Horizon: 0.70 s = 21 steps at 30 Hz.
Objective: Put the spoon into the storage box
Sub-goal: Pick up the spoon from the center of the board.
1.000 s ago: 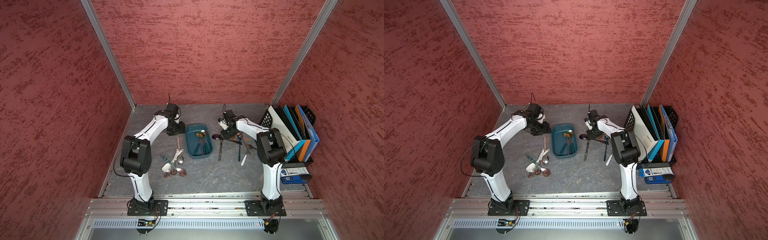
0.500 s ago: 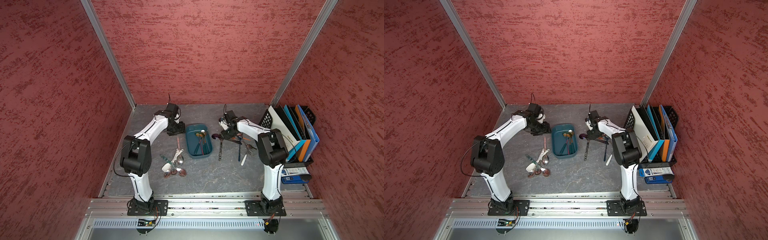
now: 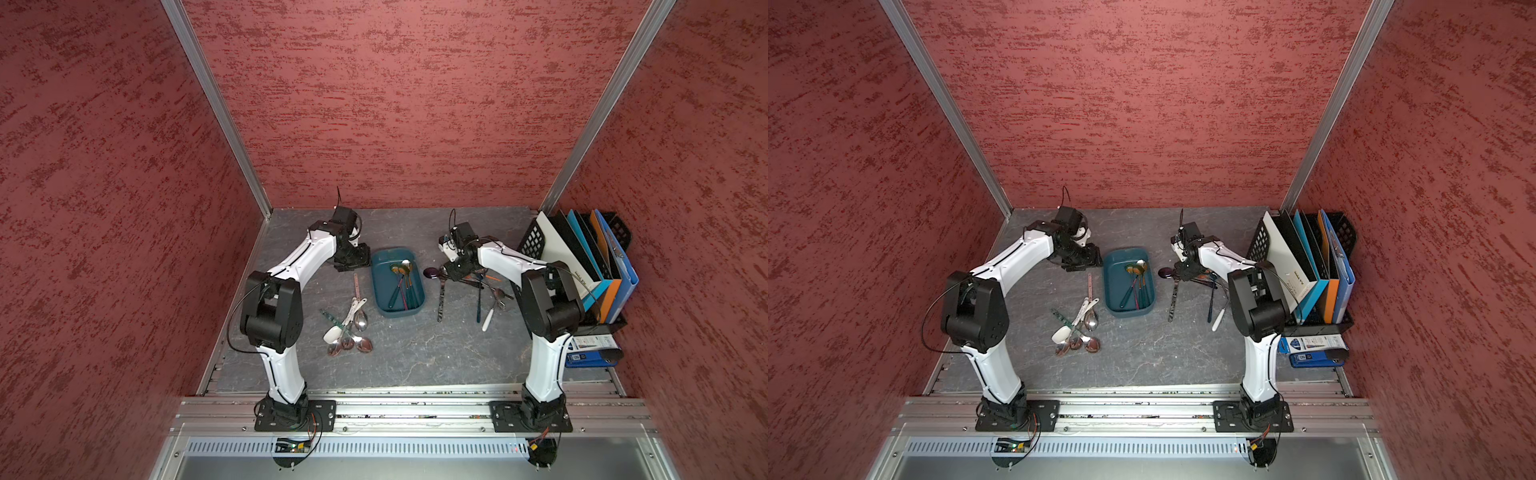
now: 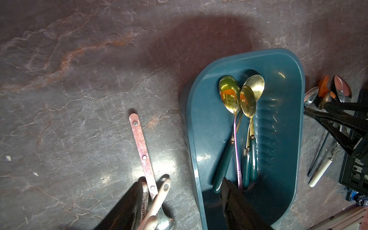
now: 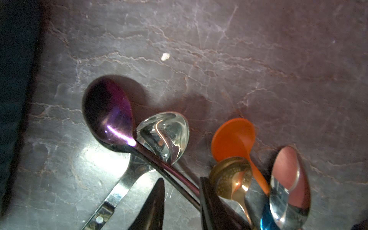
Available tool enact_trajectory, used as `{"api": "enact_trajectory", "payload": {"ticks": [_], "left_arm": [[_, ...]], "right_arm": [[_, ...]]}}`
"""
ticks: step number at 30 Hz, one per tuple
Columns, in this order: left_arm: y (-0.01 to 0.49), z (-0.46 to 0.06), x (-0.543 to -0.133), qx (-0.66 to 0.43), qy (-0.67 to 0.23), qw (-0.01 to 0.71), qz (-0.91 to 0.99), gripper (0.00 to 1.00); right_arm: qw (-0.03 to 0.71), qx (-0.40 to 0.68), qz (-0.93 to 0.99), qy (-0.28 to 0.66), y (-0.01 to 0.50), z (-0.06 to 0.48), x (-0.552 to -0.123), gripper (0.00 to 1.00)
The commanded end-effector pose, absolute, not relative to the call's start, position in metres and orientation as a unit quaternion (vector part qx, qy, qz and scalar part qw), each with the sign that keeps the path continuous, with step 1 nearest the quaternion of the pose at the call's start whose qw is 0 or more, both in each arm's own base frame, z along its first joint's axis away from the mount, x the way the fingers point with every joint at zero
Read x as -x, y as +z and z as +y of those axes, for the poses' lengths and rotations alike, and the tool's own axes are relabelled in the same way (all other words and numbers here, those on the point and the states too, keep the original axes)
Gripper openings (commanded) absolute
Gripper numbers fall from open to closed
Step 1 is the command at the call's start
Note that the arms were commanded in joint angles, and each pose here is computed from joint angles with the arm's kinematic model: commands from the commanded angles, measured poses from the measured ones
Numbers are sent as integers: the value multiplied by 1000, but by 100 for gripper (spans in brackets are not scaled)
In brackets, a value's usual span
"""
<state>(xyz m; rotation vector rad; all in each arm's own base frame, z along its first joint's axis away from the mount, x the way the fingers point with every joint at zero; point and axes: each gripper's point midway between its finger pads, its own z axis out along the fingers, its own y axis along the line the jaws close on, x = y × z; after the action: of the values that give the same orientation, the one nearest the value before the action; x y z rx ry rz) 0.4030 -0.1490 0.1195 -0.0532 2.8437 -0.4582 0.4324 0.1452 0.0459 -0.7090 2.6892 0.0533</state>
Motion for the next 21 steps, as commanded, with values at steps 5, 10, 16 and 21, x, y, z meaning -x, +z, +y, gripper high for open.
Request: {"api": "enact_trajectory", "payload": {"ticks": [5, 10, 16, 21], "left_arm": [[126, -153, -407, 16, -166, 139, 976, 65], [125, -153, -406, 17, -165, 138, 977, 65], [124, -152, -404, 18, -164, 137, 977, 65], [124, -152, -403, 20, -163, 137, 977, 65]], "right_arm": [[182, 260, 948, 17, 47, 145, -436, 32], [178, 270, 946, 19, 44, 150, -437, 32], [170, 276, 946, 15, 38, 152, -434, 32], [178, 280, 943, 31, 36, 157, -432, 31]]}}
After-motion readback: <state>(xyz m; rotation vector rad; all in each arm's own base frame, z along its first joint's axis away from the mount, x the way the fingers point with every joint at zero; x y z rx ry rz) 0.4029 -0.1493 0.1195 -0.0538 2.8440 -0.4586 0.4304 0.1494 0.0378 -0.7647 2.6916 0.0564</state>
